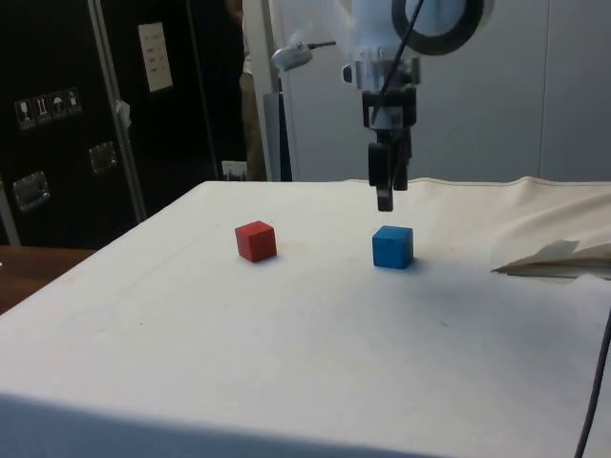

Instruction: Stack the two cubes.

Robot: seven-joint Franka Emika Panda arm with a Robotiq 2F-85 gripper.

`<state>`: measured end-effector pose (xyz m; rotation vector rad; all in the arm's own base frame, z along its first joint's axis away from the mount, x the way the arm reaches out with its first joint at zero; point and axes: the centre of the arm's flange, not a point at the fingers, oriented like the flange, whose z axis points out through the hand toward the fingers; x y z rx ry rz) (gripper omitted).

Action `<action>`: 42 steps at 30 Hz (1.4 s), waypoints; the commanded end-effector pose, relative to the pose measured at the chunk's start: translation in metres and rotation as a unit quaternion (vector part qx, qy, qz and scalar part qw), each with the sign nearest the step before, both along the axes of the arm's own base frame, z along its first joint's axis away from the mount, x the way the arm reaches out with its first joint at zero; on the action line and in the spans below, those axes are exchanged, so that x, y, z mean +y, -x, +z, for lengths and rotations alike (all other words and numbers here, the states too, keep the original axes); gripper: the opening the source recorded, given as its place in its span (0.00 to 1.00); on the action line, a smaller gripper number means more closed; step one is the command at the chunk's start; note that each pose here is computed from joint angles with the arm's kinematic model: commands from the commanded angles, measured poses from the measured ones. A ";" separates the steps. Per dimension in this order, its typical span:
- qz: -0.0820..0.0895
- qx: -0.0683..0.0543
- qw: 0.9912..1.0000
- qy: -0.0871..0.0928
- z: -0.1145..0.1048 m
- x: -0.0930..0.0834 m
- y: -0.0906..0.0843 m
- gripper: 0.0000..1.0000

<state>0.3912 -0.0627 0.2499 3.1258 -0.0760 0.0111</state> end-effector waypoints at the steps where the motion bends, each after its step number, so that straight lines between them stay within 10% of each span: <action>1: 0.003 -0.003 1.000 -0.001 -0.001 -0.001 -0.001 1.00; 17: 0.002 0.011 1.000 0.009 -0.025 -0.018 -0.006 1.00; 42: -0.031 -0.024 0.999 -0.006 -0.039 -0.018 0.007 1.00</action>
